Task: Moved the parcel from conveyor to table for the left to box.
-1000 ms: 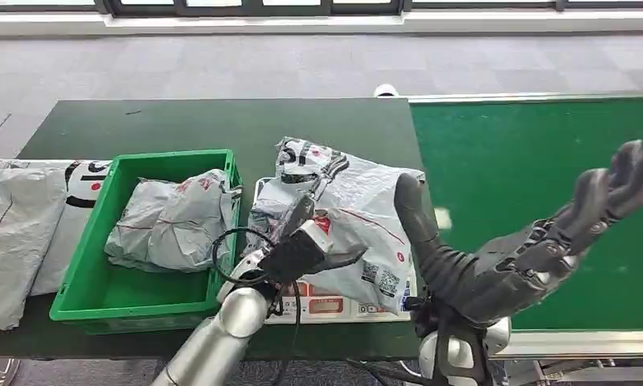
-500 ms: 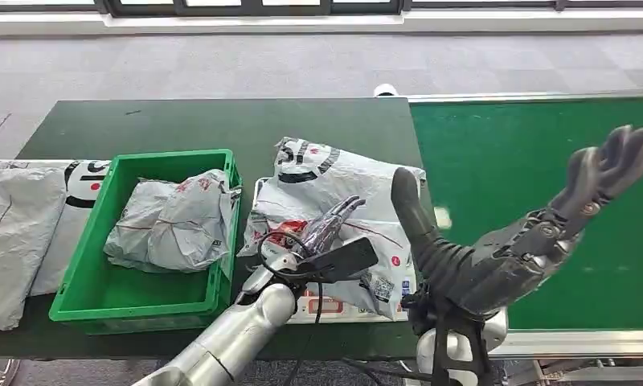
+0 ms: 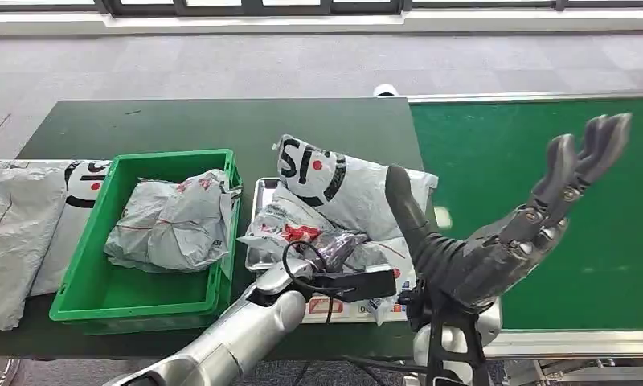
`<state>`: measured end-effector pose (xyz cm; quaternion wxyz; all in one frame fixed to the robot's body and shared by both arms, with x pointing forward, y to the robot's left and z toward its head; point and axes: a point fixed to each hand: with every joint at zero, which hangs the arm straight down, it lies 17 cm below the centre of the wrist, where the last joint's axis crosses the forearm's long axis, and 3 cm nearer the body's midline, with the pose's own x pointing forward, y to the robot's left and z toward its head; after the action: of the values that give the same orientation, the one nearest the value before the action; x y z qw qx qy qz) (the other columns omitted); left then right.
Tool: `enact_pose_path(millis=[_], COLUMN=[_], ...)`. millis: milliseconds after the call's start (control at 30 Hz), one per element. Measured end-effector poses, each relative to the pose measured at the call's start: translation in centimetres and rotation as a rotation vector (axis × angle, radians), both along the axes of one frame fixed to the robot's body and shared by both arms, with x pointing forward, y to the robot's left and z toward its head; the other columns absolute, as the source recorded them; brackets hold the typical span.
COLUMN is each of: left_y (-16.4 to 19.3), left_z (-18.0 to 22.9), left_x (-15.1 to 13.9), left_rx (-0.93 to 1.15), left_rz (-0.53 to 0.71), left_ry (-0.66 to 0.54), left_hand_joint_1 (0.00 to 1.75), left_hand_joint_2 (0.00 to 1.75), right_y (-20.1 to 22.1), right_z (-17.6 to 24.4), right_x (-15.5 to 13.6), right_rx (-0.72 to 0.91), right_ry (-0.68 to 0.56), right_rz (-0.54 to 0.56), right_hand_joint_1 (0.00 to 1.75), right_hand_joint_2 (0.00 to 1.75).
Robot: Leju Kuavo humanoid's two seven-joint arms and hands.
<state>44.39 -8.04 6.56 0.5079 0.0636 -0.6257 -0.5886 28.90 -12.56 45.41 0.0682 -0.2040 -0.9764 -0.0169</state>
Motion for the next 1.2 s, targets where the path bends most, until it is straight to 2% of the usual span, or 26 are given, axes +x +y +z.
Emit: enact_pose_path(millis=[333,633,733,900,1000,1200], left_y=[-0.1,1.0,3.2,7.0,9.1,11.1], left_z=[0.8,12.2,16.9,22.2,24.8,27.7], left_x=[0.4,2.2,2.2,1.6,0.9,-0.6], left_rx=[0.003,-0.331,-0.459,-0.592,-0.646,-0.706], left_rz=[-0.006,0.108,0.165,0.242,0.270,0.283], left_ry=[-0.058,-0.353,-0.472,-0.623,-0.693,-0.765], left_hand_joint_1=[1.75,1.75,1.75,1.75,1.75,1.75], left_hand_joint_2=[1.75,1.75,1.75,1.75,1.75,1.75], right_y=[0.2,0.5,0.6,0.6,0.6,0.7], right_z=[-0.2,-0.9,-1.2,-1.2,-1.2,-1.1], right_x=[0.2,-0.2,-0.6,-0.8,-0.6,-0.7], right_rx=[-0.013,-0.033,-0.041,-0.042,-0.042,-0.040], right_ry=[0.013,0.009,-0.004,-0.010,-0.003,-0.006], right_rz=[-0.010,-0.015,-0.012,-0.009,-0.013,-0.014], right_hand_joint_1=[0.00,0.00,0.00,0.00,0.00,0.00], right_hand_joint_2=[1.75,1.75,1.75,1.75,1.75,1.75])
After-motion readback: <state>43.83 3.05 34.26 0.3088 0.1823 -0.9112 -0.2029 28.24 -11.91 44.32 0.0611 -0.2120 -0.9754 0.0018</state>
